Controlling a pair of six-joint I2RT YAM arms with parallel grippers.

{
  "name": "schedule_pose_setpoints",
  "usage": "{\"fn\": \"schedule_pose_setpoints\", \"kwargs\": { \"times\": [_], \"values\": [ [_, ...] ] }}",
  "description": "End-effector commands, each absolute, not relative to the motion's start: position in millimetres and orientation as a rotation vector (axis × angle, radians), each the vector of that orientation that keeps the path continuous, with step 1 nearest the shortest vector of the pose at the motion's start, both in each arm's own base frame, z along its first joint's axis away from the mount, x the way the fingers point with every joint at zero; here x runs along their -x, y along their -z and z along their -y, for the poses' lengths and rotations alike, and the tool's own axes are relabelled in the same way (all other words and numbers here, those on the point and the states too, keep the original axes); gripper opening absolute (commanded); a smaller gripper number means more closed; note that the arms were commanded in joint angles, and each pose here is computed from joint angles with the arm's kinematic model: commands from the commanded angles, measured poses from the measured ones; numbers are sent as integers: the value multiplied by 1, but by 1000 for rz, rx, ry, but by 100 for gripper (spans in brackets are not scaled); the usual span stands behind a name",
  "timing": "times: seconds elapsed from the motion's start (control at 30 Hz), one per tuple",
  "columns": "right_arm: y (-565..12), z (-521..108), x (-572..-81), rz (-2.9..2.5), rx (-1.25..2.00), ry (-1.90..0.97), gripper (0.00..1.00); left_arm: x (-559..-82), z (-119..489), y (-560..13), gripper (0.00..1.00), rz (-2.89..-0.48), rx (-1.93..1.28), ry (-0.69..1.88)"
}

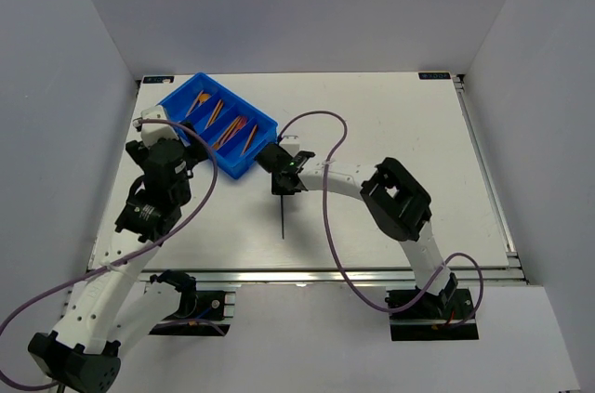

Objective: Sort the eating utensils into containers

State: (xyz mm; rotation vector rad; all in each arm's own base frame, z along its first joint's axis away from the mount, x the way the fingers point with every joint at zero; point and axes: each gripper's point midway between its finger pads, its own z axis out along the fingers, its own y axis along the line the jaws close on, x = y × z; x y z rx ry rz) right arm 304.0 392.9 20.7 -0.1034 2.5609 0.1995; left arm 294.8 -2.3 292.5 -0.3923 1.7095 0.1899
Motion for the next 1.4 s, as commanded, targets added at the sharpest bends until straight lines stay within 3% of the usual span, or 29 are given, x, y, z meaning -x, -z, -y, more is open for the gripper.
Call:
{"fn": "schedule_pose_setpoints", "kwargs": {
  "times": [0.0,0.17,0.23,0.37,0.47,0.6,0.63,0.67,0.87,0.97,1.1,1.13,1.2,1.37],
  "values": [
    [-2,-379,-280,-2670,144,-222,0,-294,23,-290,98,-1756,371,-51],
    [-67,-383,-282,-2512,336,-376,0,-288,97,-268,98,-1831,285,436],
    [-121,-392,-283,-2337,385,-553,0,-282,133,-269,98,-1824,216,663],
    [-152,-379,-254,-2166,473,-774,0,-265,184,-248,98,-1836,262,1094],
    [-179,-375,-235,-2061,506,-920,0,-257,207,-267,98,-1711,231,1322],
    [-214,-375,-212,-1954,540,-1094,0,-254,221,-267,93,-1698,220,1397],
    [-225,-374,-209,-1926,544,-1117,0,-252,226,-267,90,-1701,209,1417],
    [-230,-374,-208,-1912,543,-1129,0,-250,229,-271,81,-1686,201,1441],
    [-252,-373,-206,-1874,542,-1148,0,-246,243,-265,76,-1702,190,1484],
    [-256,-376,-203,-1870,557,-1172,0,-248,249,-253,58,-1742,182,1480],
    [-254,-376,-208,-1882,538,-1148,0,-245,257,-247,21,-1759,160,1512],
    [-254,-376,-211,-1890,521,-1134,0,-245,258,-246,6,-1762,156,1514],
    [-251,-372,-218,-1908,487,-1099,0,-245,258,-247,0,-1767,148,1506],
    [-257,-364,-230,-1903,419,-1108,0,-249,258,-242,0,-1796,126,1453]
  ]
}}
